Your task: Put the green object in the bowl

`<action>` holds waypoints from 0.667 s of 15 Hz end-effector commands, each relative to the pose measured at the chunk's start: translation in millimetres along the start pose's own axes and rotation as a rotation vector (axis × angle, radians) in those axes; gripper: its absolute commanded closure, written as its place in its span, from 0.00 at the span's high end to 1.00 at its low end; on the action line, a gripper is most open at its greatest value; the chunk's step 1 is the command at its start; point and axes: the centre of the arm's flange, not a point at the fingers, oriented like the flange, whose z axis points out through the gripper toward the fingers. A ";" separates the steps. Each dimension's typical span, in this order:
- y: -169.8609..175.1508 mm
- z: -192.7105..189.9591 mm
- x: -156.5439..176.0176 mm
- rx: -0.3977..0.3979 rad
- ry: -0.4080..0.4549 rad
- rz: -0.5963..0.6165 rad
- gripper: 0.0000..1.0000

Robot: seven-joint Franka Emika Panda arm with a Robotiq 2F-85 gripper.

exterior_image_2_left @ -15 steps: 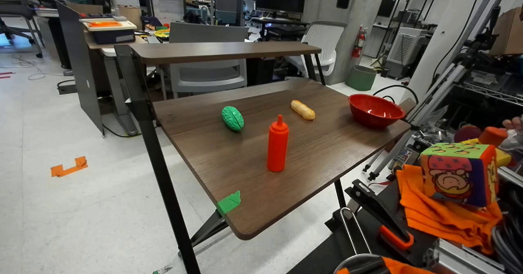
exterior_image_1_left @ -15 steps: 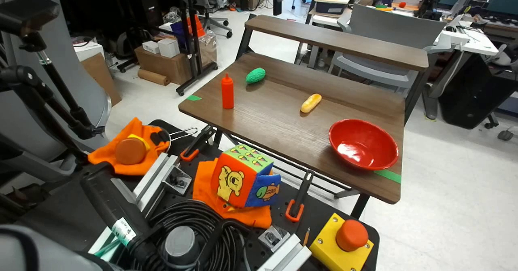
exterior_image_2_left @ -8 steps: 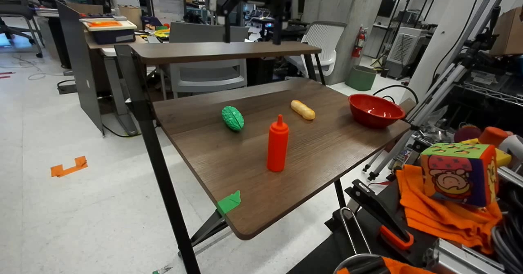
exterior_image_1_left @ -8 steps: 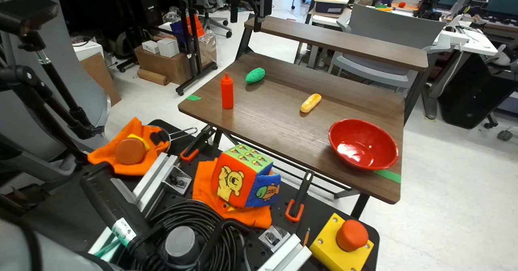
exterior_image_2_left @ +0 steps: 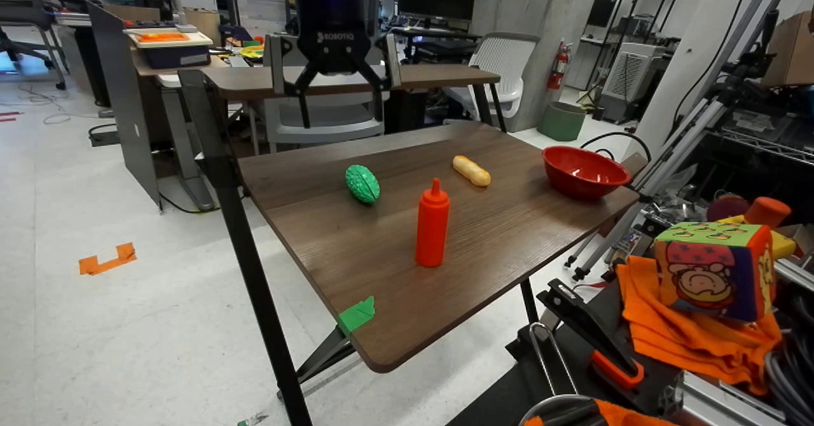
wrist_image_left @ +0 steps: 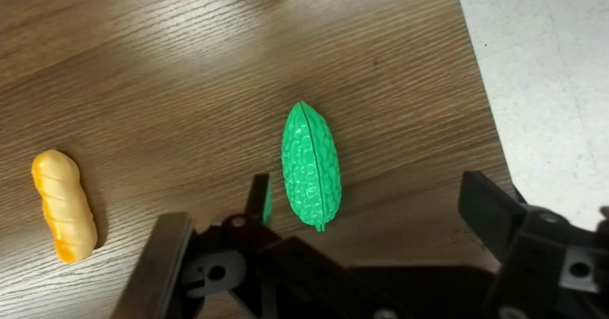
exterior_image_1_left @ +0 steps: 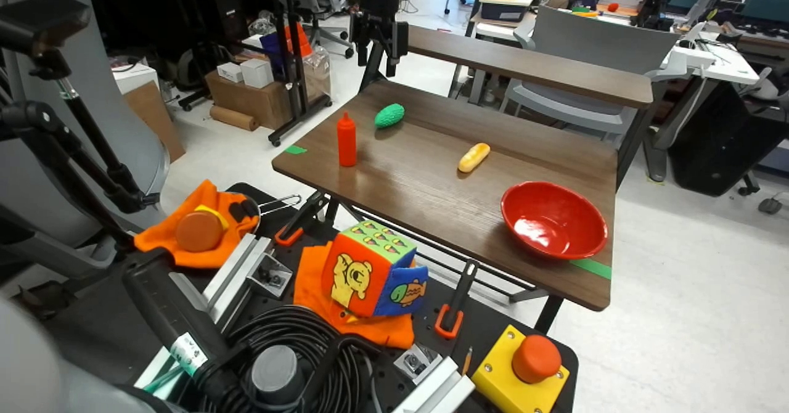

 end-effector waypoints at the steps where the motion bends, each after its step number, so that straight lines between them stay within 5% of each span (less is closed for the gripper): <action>1: -23.3 17.2 56.9 -0.071 -0.008 0.053 1.00; 10: -26.7 75.4 73.6 -0.195 -0.141 0.053 1.00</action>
